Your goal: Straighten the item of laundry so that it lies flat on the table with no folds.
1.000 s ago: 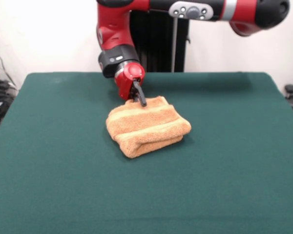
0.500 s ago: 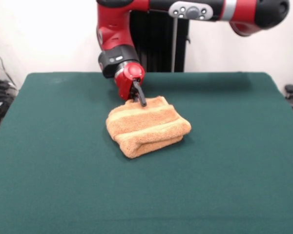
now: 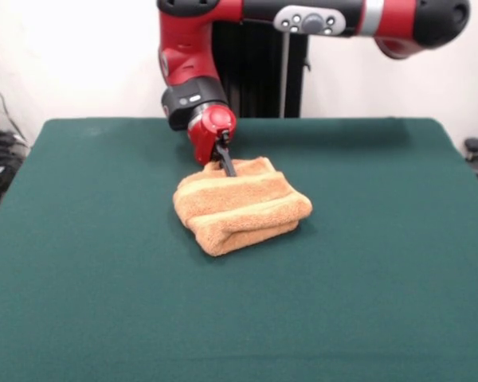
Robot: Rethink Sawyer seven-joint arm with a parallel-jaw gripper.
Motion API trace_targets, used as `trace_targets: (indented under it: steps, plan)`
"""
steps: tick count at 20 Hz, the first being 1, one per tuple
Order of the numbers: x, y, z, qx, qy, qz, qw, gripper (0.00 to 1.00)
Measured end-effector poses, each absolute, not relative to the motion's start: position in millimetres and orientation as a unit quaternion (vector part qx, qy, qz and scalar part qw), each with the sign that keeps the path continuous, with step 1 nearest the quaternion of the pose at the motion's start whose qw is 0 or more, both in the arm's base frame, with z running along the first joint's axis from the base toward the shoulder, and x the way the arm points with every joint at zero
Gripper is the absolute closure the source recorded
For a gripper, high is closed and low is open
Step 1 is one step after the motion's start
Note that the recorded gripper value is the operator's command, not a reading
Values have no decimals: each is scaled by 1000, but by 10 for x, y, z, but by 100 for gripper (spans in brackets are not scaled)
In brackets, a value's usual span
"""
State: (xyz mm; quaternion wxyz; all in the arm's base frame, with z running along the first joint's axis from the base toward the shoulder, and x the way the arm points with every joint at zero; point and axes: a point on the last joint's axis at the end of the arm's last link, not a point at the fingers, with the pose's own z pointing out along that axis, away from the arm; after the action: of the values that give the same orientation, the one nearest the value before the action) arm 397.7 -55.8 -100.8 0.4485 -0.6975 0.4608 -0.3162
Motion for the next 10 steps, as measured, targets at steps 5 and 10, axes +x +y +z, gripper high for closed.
trace_targets:
  steps: [5, 10]
  plan:
    - [3967, -548, -1021, -698, 458, -317, 450, 100]
    - [3961, -539, -1025, -698, 458, -316, 450, 100]
